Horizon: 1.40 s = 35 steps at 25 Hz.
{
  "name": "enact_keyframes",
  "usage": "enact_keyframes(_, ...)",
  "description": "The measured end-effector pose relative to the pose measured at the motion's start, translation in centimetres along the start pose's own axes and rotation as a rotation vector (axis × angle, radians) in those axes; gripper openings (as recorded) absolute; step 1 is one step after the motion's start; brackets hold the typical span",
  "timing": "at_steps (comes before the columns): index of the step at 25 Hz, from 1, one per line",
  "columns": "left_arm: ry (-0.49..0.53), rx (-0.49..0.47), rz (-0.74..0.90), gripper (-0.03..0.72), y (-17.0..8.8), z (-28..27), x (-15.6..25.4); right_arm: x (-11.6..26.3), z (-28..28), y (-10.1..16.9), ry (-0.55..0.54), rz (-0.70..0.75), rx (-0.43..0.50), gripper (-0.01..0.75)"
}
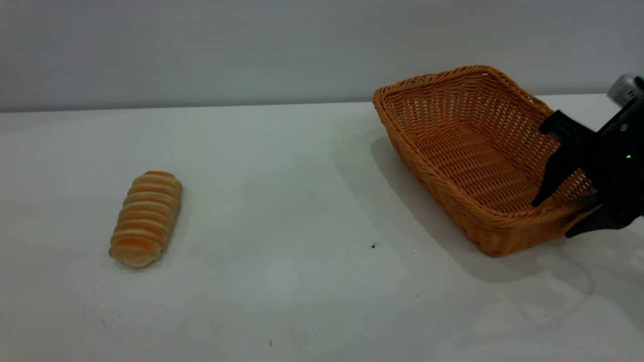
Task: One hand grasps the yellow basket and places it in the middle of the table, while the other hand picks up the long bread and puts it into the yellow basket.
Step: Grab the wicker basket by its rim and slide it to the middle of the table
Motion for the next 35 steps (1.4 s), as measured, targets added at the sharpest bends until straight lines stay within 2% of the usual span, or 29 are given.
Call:
enact_keyframes(2, 0.0, 0.0, 0.0, 0.486, 0.0, 0.0, 0.0, -0.3, 0.5, 0.5, 0.004, -0.015, -0.005, 0.43)
enact_keyframes(7, 0.0, -0.001, 0.0, 0.486, 0.0, 0.0, 0.0, -0.8, 0.5, 1.3, -0.008, -0.025, -0.03, 0.116)
enact_keyframes(8, 0.0, -0.002, 0.001, 0.486, 0.0, 0.0, 0.0, -0.9, 0.4, 1.5, -0.008, -0.06, -0.032, 0.085)
enact_keyframes(12, 0.0, -0.002, 0.001, 0.486, 0.0, 0.0, 0.0, -0.5, 0.1, 2.4, 0.044, -0.196, -0.047, 0.089)
enact_keyframes(15, 0.003, -0.003, 0.001, 0.486, 0.0, 0.0, 0.0, -0.2, -0.2, 4.4, 0.077, -0.319, -0.092, 0.089)
enact_keyframes(22, 0.023, -0.006, 0.019, 0.486, 0.1, 0.0, 0.3, 4.8, 0.2, 9.4, 0.235, -0.613, -0.147, 0.089)
enact_keyframes(27, 0.046, -0.01, 0.029, 0.486, 0.1, 0.0, 0.5, 7.5, 1.9, 10.3, 0.318, -0.731, -0.112, 0.089)
enact_keyframes(32, 0.07, -0.013, 0.045, 0.486, 0.2, 0.0, 0.8, 7.7, 2.3, 9.8, 0.326, -0.784, -0.056, 0.091)
enact_keyframes(35, 0.07, -0.013, 0.047, 0.486, 0.2, 0.0, 0.8, 7.5, 2.3, 9.7, 0.32, -0.796, -0.045, 0.132)
Point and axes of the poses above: a point on each arm's last joint axis where the gripper is mounted, z pointing out along that axis toward the gripper, y along the wrist's bending axis when the last joint is at zero, x = y × z, the point moved 2 cm from there along z, pointing out along that axis toward the gripper, and after that the axes turned 7 degrees about z, right-handed, at the moved point
